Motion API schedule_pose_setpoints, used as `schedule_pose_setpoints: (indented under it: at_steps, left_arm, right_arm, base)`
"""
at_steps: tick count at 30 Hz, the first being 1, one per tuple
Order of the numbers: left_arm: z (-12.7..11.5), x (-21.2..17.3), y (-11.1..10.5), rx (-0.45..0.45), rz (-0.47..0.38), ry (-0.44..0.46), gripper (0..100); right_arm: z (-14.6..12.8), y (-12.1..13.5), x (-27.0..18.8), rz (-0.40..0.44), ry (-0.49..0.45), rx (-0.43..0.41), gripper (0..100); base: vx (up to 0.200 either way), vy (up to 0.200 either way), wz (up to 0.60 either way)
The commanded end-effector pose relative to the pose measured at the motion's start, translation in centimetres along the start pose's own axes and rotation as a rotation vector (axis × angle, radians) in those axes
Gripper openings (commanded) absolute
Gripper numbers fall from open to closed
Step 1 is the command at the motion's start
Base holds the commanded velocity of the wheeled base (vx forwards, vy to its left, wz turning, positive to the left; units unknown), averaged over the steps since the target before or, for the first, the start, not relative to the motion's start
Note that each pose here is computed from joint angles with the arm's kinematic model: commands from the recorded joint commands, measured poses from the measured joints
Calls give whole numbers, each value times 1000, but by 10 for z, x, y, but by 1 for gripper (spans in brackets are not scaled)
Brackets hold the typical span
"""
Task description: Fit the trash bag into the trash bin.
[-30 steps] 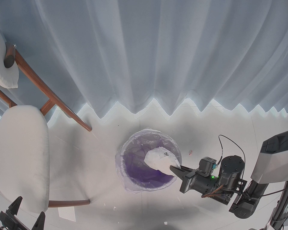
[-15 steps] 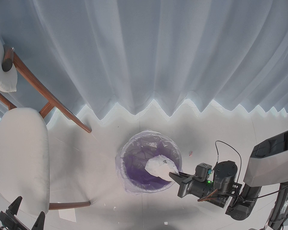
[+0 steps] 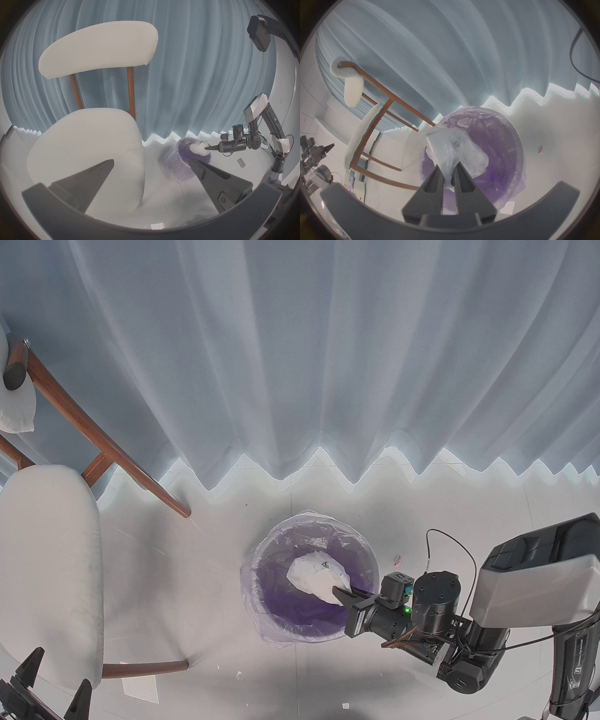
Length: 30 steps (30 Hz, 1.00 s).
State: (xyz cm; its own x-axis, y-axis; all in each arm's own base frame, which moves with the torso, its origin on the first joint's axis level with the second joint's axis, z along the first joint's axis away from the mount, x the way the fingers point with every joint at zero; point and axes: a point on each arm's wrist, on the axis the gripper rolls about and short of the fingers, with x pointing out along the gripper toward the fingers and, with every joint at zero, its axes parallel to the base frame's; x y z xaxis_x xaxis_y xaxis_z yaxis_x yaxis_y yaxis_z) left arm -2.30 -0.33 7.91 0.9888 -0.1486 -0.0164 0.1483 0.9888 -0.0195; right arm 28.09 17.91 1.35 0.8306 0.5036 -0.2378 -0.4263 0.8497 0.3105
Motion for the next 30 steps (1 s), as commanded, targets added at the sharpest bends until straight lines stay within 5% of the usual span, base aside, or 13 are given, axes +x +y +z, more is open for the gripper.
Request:
schedule_pose_setpoints:
  at_steps: [1,11,12,30]
  left_arm:
    - [-2,-1,0,1,-1,-9,100]
    - [-2,0,0,2,-1,-13,100]
    - [-2,0,0,2,-1,-13,100]
    - [-1,-1,0,2,-1,-15,100]
  right_arm:
    - [-10,-6,13,-19,-4,5,0]
    - [-18,-11,25,-32,1,8,0]
    - [-18,-11,25,-32,0,8,100]
    - [-6,-7,17,-47,-35,11,100]
  base:
    - [0,0,0]
    - [0,0,0]
    - [0,0,0]
    - [0,0,0]
